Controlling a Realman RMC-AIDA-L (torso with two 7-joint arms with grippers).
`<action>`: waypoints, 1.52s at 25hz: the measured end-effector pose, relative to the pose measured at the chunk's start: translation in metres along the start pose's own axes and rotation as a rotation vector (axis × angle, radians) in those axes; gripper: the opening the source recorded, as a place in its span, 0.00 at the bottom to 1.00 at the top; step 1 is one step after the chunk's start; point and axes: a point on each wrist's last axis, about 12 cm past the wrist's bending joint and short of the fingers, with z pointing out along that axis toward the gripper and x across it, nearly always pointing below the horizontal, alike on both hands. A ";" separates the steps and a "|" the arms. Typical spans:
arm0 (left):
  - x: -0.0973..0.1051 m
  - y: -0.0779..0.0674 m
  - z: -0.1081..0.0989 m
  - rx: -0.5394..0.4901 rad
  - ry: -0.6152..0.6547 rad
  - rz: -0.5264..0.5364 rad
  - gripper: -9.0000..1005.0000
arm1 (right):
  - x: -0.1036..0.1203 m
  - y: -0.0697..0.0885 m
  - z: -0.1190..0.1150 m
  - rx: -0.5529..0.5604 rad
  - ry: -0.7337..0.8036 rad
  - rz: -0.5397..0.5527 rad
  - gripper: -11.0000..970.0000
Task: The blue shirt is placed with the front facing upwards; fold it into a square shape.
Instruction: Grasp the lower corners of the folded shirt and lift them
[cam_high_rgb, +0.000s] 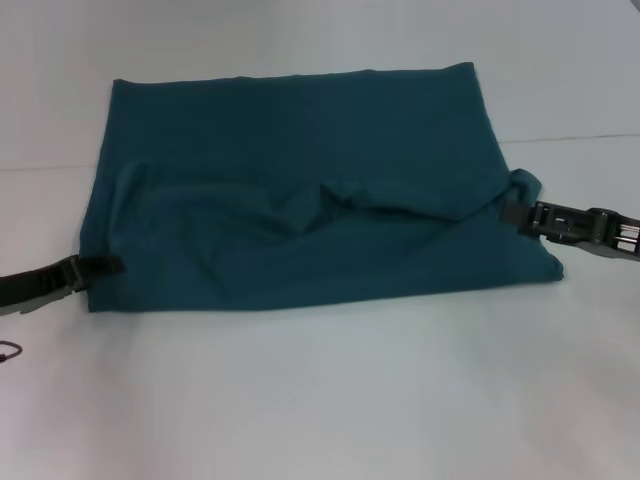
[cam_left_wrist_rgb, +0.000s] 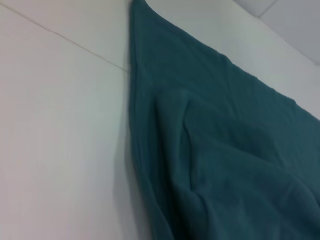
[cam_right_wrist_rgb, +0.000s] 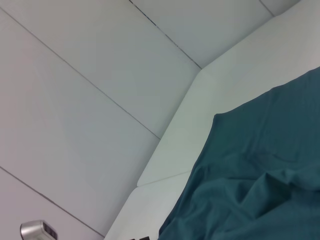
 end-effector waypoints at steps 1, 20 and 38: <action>0.000 -0.001 0.001 -0.004 0.001 0.005 0.60 | 0.000 0.000 0.000 0.001 0.000 0.000 0.98; 0.003 -0.025 0.021 0.014 0.051 0.061 0.59 | 0.004 -0.003 -0.007 0.006 -0.020 0.021 0.97; -0.007 -0.019 0.002 0.106 0.070 -0.059 0.06 | 0.003 -0.004 -0.012 0.007 -0.022 0.030 0.97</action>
